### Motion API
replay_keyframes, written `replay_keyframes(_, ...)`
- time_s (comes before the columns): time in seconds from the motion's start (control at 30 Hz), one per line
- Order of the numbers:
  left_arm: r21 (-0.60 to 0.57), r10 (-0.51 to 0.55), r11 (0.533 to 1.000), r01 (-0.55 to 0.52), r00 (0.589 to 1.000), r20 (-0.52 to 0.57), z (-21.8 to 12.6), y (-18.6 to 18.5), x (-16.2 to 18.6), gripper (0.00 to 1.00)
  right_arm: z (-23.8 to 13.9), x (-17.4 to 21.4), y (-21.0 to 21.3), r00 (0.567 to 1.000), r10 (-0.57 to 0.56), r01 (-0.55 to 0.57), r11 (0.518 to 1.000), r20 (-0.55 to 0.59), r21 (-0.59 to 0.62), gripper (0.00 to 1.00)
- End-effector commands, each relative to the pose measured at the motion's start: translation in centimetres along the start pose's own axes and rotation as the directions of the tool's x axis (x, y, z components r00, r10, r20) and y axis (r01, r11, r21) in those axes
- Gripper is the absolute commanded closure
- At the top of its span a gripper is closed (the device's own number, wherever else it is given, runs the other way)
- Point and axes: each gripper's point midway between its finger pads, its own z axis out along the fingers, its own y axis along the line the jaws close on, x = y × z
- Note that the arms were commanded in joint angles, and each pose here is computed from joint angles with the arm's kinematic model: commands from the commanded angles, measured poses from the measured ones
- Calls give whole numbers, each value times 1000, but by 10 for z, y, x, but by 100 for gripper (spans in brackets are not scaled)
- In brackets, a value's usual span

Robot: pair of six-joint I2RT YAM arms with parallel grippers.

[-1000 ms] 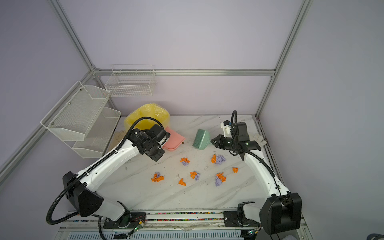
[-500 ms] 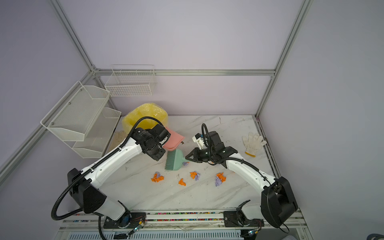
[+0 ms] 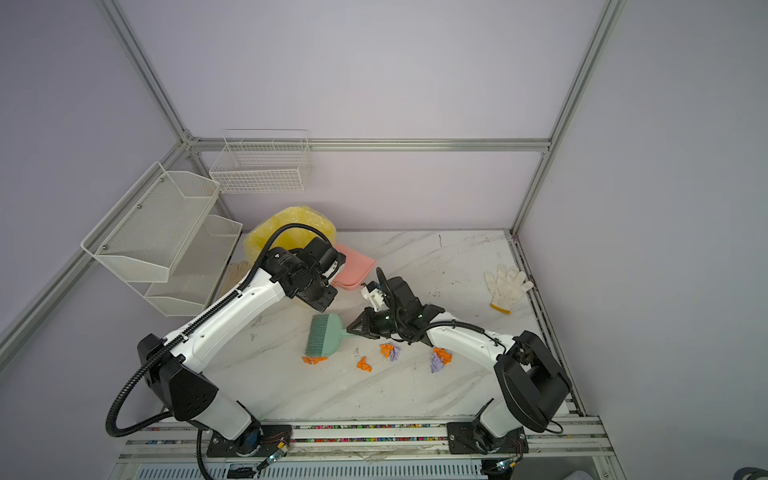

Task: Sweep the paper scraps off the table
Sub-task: 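Close the left gripper on the dustpan handle while the right lowers the brush, then sweep the brush with the right gripper across the scraps toward the dustpan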

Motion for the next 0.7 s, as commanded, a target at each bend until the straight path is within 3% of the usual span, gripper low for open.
replay_keyframes(0.0,20,-34,999,32,994,107,-24,3,-24,100,16,-7,15,999,12,-11,1000,39,-23,100)
replay_keyframes(0.27,14,-31,999,29,994,100,-21,3,-19,100,57,3,-1,1000,7,-6,997,-15,83,100)
replay_keyframes(0.47,19,-29,999,27,994,102,-20,2,-17,100,56,3,-23,998,-38,47,975,-43,219,100)
replay_keyframes(0.67,27,-29,999,27,994,101,-19,0,-17,100,37,4,-40,998,-32,45,959,-49,280,100)
